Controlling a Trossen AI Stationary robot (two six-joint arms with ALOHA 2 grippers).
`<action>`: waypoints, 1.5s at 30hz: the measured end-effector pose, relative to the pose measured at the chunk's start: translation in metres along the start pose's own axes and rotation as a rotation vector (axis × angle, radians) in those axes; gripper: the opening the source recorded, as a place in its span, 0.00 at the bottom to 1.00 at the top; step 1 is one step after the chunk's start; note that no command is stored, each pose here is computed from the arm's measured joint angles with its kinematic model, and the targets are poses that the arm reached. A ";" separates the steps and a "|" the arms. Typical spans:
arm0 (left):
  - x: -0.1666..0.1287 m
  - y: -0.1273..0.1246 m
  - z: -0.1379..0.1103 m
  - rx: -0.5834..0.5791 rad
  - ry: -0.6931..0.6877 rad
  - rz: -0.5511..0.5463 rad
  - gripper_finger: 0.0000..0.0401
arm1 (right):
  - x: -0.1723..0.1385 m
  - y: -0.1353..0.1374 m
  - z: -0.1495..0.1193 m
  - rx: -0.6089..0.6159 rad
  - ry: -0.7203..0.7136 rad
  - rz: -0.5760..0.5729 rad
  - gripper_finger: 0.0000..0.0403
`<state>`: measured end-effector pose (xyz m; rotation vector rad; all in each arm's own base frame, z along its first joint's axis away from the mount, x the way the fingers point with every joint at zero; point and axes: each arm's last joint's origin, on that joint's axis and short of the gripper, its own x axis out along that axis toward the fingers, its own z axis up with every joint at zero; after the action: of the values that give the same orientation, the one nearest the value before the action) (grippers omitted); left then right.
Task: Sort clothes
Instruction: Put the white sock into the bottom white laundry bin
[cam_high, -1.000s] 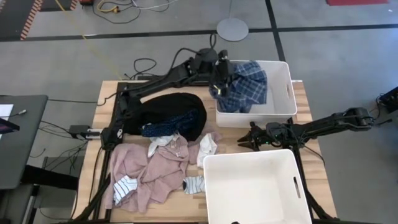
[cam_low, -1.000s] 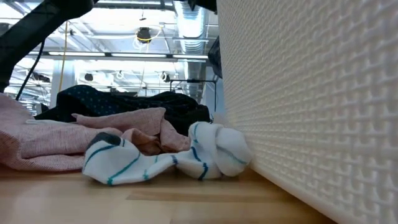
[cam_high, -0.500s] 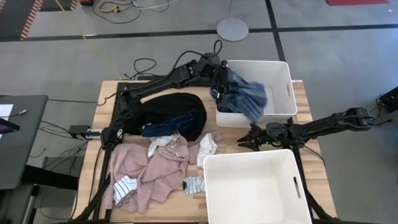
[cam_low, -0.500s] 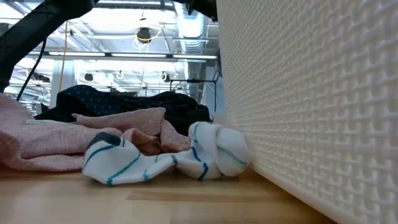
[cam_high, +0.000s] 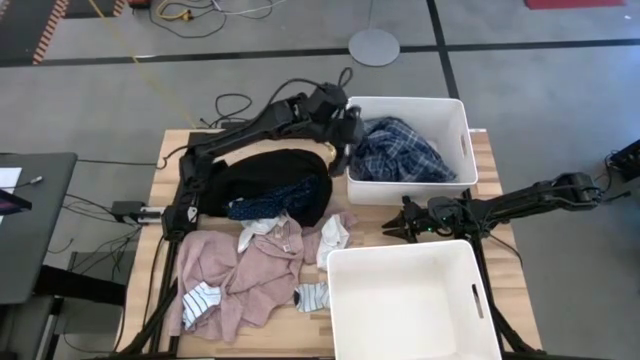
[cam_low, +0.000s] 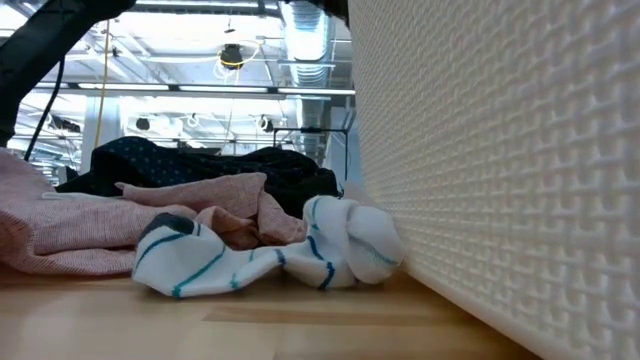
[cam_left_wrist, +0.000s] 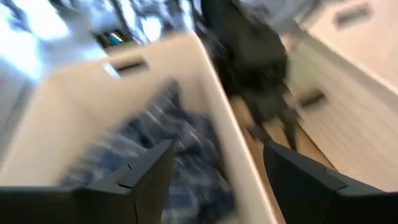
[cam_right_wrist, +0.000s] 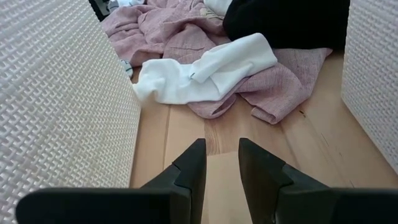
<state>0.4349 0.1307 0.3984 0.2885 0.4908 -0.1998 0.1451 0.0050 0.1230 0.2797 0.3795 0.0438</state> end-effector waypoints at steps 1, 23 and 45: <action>0.001 -0.004 -0.004 0.000 0.039 -0.027 0.59 | 0.000 0.000 0.000 0.000 -0.001 0.000 0.28; 0.057 -0.022 -0.050 0.052 0.374 -0.091 0.49 | 0.001 0.005 0.018 -0.011 -0.123 0.040 0.28; 0.059 -0.022 -0.050 0.137 0.379 -0.087 0.05 | -0.001 0.030 0.099 -0.152 -0.416 0.158 0.28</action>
<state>0.4583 0.1190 0.3222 0.4428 0.8682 -0.2656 0.1808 0.0082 0.2200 0.1617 -0.0603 0.1660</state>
